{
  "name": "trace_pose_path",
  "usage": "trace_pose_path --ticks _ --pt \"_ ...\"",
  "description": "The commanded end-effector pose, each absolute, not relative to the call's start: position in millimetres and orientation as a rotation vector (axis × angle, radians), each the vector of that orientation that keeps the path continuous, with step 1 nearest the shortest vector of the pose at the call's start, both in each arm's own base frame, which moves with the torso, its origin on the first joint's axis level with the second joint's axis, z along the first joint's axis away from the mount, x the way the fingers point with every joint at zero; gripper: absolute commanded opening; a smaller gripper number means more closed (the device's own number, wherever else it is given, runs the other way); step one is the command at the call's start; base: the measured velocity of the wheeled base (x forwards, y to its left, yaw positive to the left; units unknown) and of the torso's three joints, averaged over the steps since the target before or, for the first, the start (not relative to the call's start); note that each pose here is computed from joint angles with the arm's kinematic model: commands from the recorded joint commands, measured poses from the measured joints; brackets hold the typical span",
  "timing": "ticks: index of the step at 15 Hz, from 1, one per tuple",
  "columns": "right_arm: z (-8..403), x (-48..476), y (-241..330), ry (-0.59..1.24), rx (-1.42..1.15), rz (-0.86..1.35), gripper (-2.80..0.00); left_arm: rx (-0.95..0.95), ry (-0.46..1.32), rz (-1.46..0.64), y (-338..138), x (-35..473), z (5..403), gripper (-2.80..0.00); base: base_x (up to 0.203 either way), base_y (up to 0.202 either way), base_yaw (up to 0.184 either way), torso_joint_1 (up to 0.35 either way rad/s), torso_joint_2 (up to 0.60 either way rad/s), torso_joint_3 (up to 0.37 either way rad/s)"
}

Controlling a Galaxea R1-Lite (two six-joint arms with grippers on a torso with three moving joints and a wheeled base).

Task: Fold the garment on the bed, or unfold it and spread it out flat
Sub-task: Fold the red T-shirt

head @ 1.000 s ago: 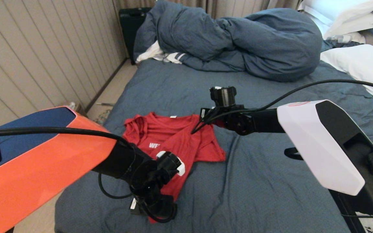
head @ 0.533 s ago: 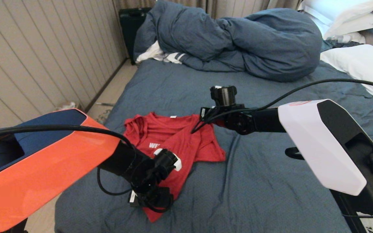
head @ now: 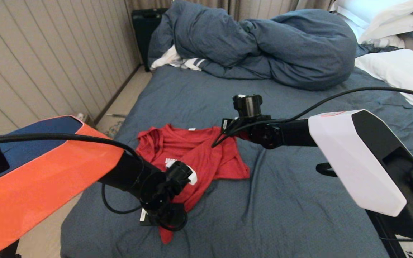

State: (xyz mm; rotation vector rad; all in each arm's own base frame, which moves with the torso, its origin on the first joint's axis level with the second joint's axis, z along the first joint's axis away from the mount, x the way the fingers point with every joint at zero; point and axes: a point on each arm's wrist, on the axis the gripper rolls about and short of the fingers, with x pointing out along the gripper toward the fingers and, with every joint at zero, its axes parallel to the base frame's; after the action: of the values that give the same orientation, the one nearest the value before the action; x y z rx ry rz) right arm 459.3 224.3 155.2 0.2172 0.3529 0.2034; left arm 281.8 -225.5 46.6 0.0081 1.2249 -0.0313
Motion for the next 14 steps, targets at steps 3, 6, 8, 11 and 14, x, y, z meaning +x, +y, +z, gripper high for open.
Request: trace_pose_path --ticks 3,6,8,11,14 --pt "164 453 223 0.351 0.241 0.199 -2.8 -0.036 1.171 -0.052 -216 269 78 -2.8 0.0 0.0 0.0 0.0 0.0 0.0" --pt "164 442 221 0.384 0.242 0.195 -2.8 -0.045 1.153 -0.063 -206 257 93 -2.8 0.0 0.0 0.0 0.0 0.0 0.0" --pt "170 426 216 0.41 0.235 0.192 -2.8 -0.053 1.138 -0.072 -200 249 106 -2.8 0.0 0.0 0.0 0.0 0.0 0.0" --pt "185 389 198 0.45 0.222 0.185 -2.8 -0.042 1.143 -0.076 -193 238 114 -2.8 0.0 0.0 0.0 0.0 0.0 0.0" --pt "192 340 180 0.506 0.193 0.191 -2.8 -0.058 1.147 -0.089 -184 226 119 -2.8 0.0 0.0 0.0 0.0 0.0 0.0"
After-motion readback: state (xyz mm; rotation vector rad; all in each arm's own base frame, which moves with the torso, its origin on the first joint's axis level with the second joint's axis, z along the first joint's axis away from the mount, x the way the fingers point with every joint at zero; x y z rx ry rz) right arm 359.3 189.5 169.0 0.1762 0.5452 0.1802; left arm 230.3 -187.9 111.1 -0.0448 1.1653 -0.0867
